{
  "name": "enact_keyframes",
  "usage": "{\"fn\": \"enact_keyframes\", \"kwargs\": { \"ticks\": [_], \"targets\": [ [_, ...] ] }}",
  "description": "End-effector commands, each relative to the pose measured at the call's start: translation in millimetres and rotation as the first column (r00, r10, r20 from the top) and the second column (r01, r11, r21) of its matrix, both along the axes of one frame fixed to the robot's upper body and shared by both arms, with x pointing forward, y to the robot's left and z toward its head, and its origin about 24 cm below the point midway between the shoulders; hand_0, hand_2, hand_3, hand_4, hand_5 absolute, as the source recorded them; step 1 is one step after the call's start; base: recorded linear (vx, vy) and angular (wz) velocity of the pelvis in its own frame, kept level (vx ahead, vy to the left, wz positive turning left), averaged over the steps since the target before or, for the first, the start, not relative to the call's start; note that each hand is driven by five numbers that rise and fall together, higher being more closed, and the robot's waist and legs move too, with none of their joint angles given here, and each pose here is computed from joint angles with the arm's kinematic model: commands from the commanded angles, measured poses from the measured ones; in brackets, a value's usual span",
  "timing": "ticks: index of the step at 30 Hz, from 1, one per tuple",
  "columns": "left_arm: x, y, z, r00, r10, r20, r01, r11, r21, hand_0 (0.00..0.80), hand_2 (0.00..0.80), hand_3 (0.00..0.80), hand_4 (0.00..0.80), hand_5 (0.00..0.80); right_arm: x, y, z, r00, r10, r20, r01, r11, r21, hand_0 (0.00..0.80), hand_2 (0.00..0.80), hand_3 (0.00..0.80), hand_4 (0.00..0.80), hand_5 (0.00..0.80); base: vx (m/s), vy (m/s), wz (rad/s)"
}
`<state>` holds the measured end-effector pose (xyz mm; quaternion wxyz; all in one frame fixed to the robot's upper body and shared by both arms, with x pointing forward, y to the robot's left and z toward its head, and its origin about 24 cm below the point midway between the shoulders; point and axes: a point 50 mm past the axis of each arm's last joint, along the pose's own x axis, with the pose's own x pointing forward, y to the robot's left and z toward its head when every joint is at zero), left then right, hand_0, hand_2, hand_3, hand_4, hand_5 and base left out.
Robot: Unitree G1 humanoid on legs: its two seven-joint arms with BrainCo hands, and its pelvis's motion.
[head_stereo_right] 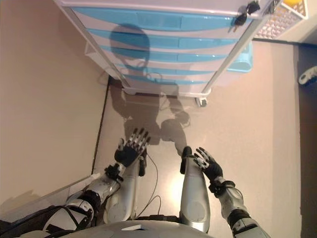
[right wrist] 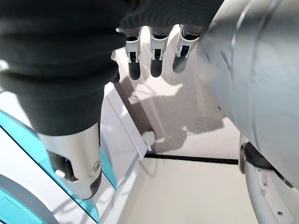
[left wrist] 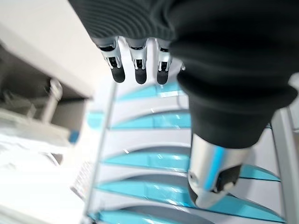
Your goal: Open the drawer and pick up the medicine
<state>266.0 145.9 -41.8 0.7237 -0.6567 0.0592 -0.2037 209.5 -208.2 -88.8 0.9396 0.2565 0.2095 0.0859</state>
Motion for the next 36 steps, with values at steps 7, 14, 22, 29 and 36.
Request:
{"fn": "enact_keyframes", "kwargs": {
  "ticks": [7,14,22,29,36],
  "targets": [
    [47,1,64,0.981,0.117,0.154,-0.085,0.977,-0.197,0.0,0.0,0.0,0.0,0.0,-16,7,-3,0.993,0.1,-0.067,-0.1,0.995,-0.005,0.0,0.0,0.0,0.0,0.0,0.003,0.036,-0.04],
    [84,18,116,0.965,0.18,0.192,-0.13,0.96,-0.246,0.0,0.0,0.0,0.0,0.0,-12,5,0,0.991,0.116,-0.064,-0.117,0.993,-0.012,0.0,0.0,0.0,0.0,0.0,0.0,0.013,-0.03],
    [114,31,176,0.939,0.241,0.245,-0.178,0.951,-0.255,0.0,0.0,0.0,0.0,0.0,-14,4,0,0.99,0.13,-0.053,-0.131,0.991,-0.008,0.0,0.0,0.0,0.0,0.0,-0.008,-0.004,-0.02],
    [128,33,225,0.906,0.28,0.318,-0.207,0.948,-0.243,0.0,0.0,0.0,0.0,0.0,-18,2,-1,0.989,0.14,-0.045,-0.14,0.99,-0.008,0.0,0.0,0.0,0.0,0.0,-0.003,-0.001,-0.02],
    [132,29,262,0.874,0.302,0.381,-0.224,0.946,-0.234,0.0,0.0,0.0,0.0,0.0,-21,0,-2,0.991,0.132,-0.038,-0.132,0.991,-0.004,0.0,0.0,0.0,0.0,0.0,0.0,0.0,0.0]
  ]
}}
